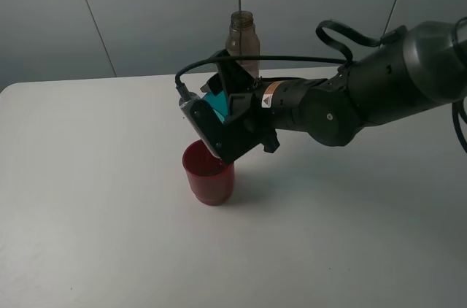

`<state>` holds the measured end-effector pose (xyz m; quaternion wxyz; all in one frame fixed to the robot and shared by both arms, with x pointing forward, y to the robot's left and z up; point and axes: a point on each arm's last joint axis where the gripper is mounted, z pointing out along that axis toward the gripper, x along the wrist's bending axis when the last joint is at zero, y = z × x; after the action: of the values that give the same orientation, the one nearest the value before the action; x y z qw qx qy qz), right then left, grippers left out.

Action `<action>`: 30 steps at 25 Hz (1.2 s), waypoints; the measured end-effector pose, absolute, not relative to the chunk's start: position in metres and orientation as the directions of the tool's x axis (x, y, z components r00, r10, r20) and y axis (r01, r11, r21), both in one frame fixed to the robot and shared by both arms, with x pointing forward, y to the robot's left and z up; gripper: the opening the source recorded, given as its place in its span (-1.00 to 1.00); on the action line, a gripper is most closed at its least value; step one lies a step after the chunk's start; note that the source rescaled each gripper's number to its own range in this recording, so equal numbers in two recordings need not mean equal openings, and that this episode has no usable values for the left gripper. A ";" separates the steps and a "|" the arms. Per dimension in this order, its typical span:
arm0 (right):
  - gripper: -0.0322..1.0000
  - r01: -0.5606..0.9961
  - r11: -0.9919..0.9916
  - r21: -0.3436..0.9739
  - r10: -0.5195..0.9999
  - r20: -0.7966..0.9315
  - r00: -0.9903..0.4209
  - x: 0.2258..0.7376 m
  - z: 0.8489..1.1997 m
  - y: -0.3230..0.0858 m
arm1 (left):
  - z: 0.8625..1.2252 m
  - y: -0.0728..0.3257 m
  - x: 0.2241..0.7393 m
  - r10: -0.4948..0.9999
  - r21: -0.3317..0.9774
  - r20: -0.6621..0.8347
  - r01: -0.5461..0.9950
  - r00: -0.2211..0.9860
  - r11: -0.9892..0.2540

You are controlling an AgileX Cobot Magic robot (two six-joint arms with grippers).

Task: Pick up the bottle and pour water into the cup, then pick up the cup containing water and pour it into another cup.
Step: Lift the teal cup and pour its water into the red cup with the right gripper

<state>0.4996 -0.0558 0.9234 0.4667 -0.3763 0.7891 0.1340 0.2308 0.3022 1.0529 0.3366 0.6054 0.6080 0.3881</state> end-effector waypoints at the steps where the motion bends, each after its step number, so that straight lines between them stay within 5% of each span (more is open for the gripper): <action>1: -0.78 -0.721 0.678 -0.146 -0.472 -0.837 -0.275 0.500 0.924 -0.056 | 1.053 0.302 0.231 0.997 0.879 0.061 0.475 -0.040 -0.034; 22: -0.78 -0.743 0.628 -0.233 -0.537 -0.821 -0.196 0.500 0.924 -0.056 | 1.053 0.302 0.231 0.997 0.879 0.064 0.475 -0.039 -0.038; 30: -0.78 -0.696 0.713 -0.086 -0.432 -0.836 -0.339 0.499 0.922 -0.057 | 1.053 0.302 0.231 0.997 0.879 0.064 0.475 -0.039 -0.038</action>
<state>0.4994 -0.0567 0.9221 0.4560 -0.3503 0.8052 0.1447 0.2308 0.3022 1.0529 0.3359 0.6065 0.6068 0.3887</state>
